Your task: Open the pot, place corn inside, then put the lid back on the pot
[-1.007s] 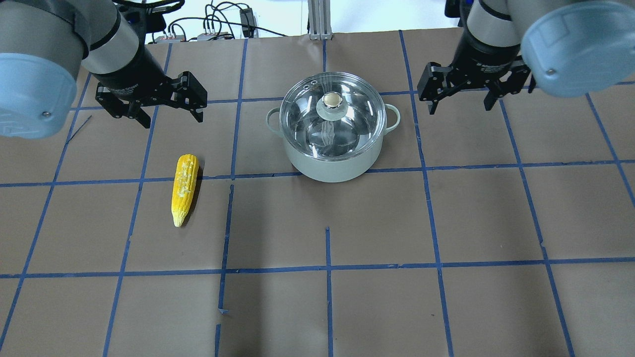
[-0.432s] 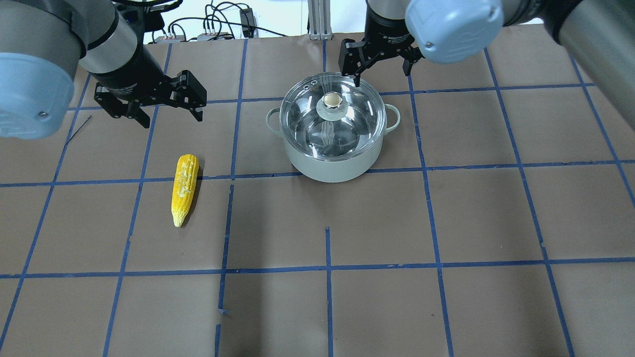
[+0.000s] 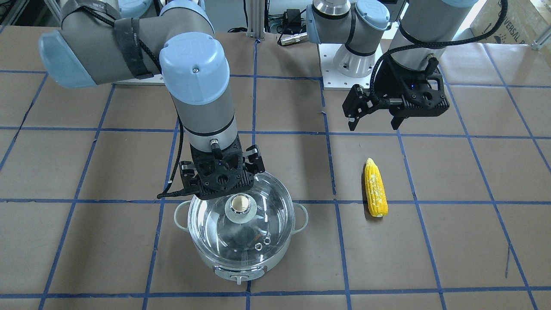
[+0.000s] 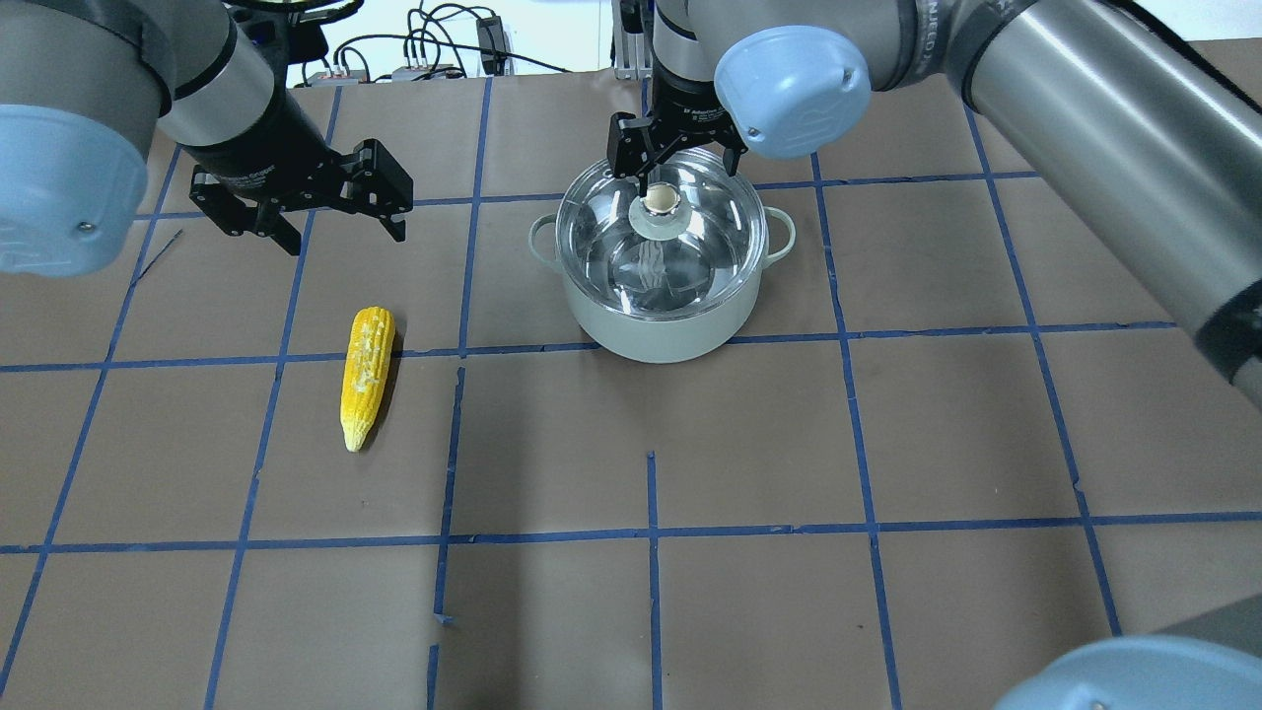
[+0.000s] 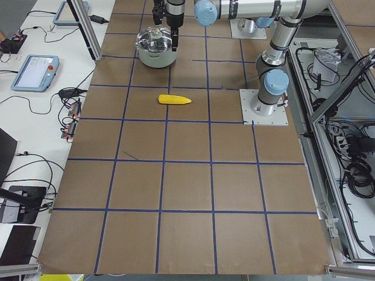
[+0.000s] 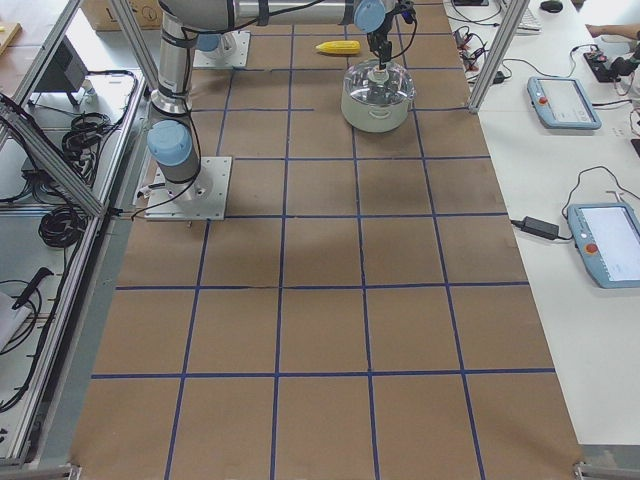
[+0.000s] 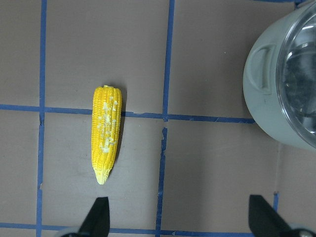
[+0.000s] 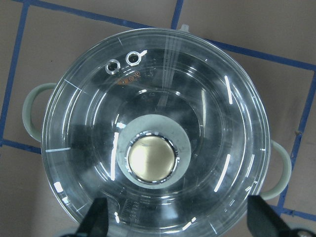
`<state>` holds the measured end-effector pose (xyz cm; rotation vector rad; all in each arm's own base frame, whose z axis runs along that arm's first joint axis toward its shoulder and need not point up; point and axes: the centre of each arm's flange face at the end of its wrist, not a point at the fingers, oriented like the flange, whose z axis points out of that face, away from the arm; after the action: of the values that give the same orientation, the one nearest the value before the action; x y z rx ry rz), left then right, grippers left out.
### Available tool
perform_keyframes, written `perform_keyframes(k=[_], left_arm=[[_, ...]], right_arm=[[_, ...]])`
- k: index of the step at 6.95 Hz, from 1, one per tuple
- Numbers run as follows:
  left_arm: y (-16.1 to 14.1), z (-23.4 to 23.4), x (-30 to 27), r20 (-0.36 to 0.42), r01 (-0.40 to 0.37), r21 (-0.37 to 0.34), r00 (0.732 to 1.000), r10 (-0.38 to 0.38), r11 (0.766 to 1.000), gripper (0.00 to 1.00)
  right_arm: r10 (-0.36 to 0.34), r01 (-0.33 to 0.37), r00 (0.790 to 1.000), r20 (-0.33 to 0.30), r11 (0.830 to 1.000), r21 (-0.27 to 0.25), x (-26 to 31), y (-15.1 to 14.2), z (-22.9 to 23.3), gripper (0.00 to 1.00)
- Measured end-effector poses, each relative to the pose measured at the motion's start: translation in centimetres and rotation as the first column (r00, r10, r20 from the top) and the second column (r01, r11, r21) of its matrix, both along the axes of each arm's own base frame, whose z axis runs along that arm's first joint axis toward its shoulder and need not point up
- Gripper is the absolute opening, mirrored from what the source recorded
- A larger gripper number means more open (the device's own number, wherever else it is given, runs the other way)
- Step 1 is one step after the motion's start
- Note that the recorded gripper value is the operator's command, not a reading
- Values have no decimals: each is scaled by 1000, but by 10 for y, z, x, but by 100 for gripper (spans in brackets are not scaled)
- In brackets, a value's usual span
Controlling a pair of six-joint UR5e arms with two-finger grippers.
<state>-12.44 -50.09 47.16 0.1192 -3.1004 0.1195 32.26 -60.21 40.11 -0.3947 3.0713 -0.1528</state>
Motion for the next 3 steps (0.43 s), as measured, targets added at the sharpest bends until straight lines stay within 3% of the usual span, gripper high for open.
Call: perform_keyframes(k=[3], left_arm=[[3,2,-1,6,-21,-2,1000,21,1000,100]], right_arm=[[7,-7,1000,-2,1000,-7,8,-11,-20,99]])
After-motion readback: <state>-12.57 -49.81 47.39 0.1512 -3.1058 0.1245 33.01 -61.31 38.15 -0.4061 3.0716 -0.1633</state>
